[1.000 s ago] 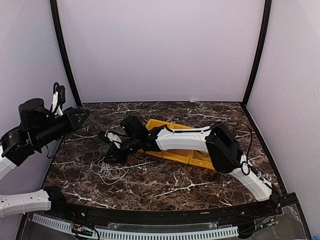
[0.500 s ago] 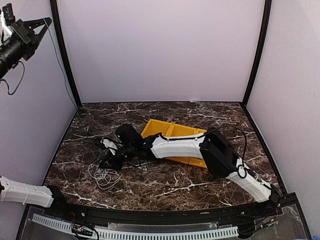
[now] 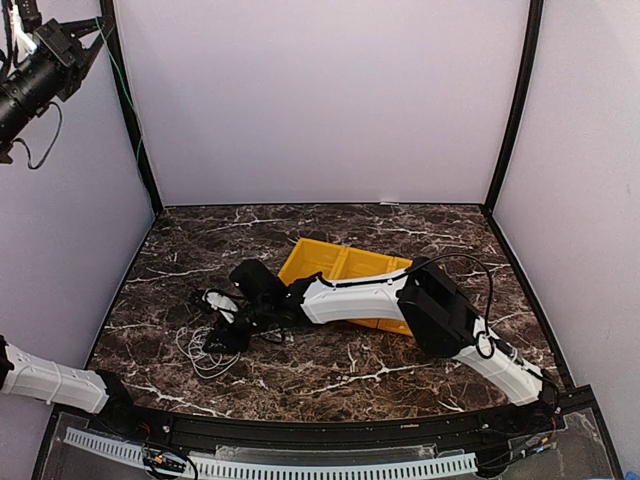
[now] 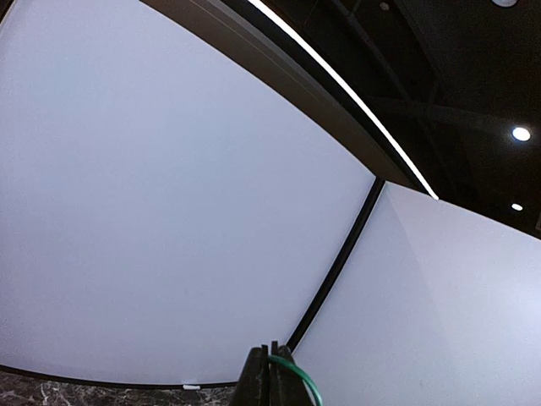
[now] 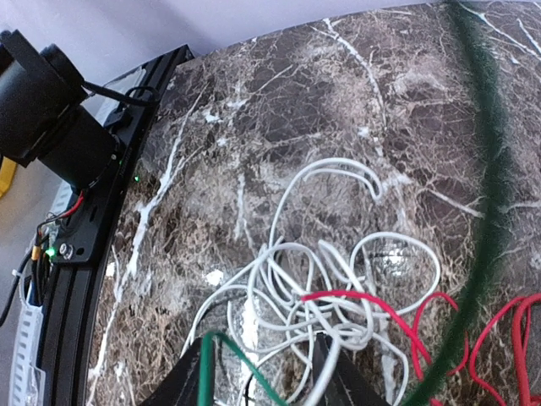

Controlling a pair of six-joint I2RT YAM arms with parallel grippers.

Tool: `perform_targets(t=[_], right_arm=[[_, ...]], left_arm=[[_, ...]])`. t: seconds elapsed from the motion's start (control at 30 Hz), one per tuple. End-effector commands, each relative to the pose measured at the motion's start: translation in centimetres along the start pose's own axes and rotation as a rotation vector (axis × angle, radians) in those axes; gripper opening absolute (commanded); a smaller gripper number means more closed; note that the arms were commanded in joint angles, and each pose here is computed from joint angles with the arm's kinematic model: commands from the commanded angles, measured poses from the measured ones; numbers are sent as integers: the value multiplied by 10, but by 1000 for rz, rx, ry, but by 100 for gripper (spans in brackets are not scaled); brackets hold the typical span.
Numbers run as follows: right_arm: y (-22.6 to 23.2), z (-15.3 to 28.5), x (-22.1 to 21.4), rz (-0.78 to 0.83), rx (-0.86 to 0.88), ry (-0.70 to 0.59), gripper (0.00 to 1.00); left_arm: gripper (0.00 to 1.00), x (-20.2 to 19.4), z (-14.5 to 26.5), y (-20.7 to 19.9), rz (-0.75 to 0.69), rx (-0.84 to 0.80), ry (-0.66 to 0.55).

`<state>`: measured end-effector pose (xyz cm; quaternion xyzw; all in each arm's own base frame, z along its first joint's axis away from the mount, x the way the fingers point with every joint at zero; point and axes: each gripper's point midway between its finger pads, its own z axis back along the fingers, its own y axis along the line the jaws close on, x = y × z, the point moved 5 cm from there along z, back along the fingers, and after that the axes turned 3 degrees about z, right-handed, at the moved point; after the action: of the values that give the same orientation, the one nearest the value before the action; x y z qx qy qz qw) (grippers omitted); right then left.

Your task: Untangle the cables

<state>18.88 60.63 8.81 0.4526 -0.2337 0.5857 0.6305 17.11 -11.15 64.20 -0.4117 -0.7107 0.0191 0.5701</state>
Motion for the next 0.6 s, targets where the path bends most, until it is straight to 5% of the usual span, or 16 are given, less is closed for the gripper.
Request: perform_targets(t=[0.0,0.23,0.57], right_arm=[[24,32,33,129,12,-4,46],[46,104,77,253,-98,-27,58],[73,157,139,295,-110,-140,56]], left_arm=[[0,-11,12,21,-80,96,-22],[0,-46,49,67,-109,260,-30],[0,-110,55,97,-123,304,156]])
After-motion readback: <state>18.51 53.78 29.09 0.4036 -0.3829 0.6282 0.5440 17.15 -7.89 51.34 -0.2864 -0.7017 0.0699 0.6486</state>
